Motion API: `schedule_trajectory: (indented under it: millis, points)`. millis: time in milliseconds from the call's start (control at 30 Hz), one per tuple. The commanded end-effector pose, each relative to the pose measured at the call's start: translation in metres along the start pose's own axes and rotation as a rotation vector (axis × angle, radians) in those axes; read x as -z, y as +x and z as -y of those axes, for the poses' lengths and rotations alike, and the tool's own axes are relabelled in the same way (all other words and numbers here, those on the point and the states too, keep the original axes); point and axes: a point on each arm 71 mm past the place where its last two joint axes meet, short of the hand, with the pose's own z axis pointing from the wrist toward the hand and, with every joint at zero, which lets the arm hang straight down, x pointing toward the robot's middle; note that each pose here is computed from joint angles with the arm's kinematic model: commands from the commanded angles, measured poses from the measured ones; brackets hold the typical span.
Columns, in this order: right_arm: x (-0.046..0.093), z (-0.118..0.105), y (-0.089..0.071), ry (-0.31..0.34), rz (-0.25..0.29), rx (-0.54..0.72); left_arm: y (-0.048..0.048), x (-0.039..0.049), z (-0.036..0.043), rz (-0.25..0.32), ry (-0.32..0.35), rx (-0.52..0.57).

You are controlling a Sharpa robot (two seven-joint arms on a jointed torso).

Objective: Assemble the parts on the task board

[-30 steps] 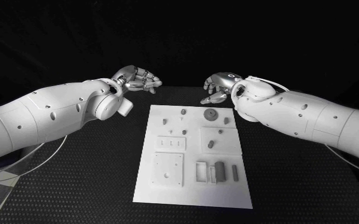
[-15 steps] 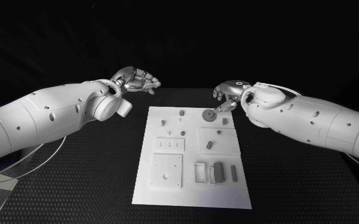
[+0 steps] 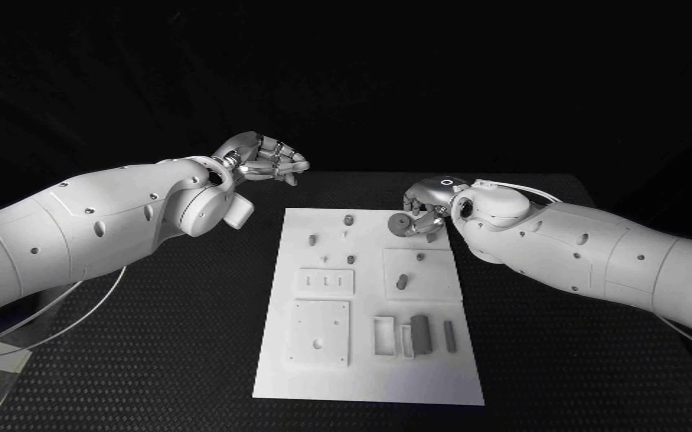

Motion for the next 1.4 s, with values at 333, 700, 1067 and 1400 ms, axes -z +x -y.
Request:
schedule_trajectory:
  millis: [333,700,1067,1400]
  points:
    - [-0.007,-0.011,0.001,-0.008,0.004,0.022,0.0035,-0.0010,0.0016,-0.021,0.003,0.010]
    - [-0.010,-0.010,0.008,0.010,0.016,0.018,0.0046,-0.0009,0.0017,-0.028,0.001,0.011]
    - [-0.011,-0.007,0.012,0.021,-0.031,0.017,0.0047,-0.0008,0.0016,-0.029,-0.001,0.011]
    - [-0.012,-0.007,0.013,0.022,-0.038,0.001,0.0062,-0.0011,0.0020,-0.035,-0.001,0.012]
